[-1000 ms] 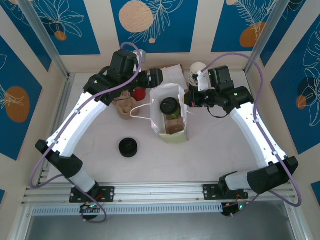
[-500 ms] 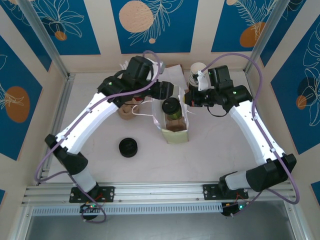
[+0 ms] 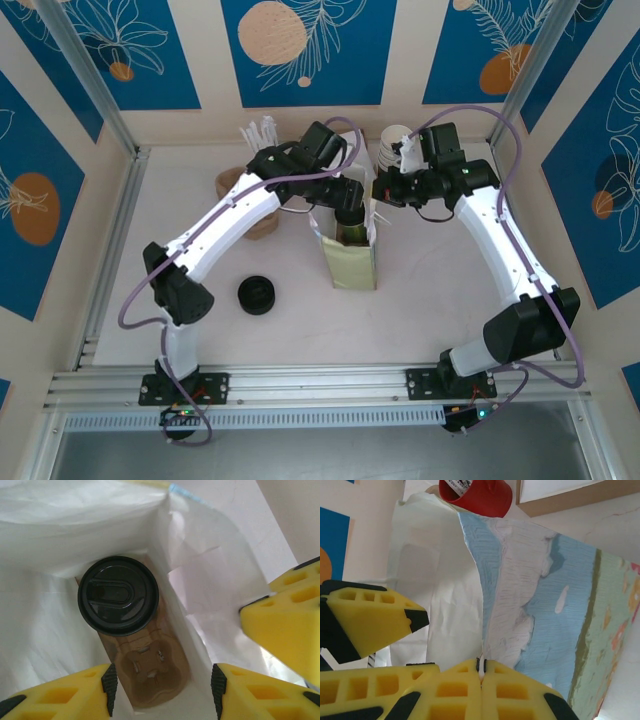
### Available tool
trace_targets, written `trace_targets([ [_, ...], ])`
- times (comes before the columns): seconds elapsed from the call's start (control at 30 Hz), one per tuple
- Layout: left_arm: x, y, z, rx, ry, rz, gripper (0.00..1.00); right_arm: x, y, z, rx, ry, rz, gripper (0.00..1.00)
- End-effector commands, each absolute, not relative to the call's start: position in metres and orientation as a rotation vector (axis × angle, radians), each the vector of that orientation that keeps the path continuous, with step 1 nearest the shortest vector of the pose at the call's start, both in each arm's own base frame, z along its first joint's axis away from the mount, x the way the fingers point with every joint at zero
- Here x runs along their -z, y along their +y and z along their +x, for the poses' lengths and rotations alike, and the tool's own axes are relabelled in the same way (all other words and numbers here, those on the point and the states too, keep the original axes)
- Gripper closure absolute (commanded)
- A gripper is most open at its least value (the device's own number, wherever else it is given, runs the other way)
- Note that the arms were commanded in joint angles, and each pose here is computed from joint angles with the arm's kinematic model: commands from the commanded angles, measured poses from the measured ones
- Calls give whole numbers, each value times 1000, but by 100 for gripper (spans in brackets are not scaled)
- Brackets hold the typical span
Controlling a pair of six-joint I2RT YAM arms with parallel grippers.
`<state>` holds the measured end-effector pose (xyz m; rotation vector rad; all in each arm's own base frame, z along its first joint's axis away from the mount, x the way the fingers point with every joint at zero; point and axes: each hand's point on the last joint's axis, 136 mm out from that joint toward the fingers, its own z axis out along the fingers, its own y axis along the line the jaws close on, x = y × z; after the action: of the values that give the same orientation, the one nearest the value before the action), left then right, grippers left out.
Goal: Pack the takeout coffee
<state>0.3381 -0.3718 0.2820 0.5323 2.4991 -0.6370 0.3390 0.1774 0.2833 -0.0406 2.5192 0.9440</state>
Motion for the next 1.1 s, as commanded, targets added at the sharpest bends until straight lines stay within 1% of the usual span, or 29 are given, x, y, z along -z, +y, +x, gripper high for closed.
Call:
trace_targets([
  [0.0,-284,-372,338,614,2522,503,48,-288,173,333,-991,2530,8,100],
  [0.47,-260,-391,344,589,2590,526,52,-265,150,326,-1019,2602,230,100],
  [0.87,-242,-405,342,517,2593,605,54,-273,135,322,-1034,2576,329,89],
  [1.07,-232,-417,347,474,2554,648,51,-273,136,320,-1053,2583,345,86],
])
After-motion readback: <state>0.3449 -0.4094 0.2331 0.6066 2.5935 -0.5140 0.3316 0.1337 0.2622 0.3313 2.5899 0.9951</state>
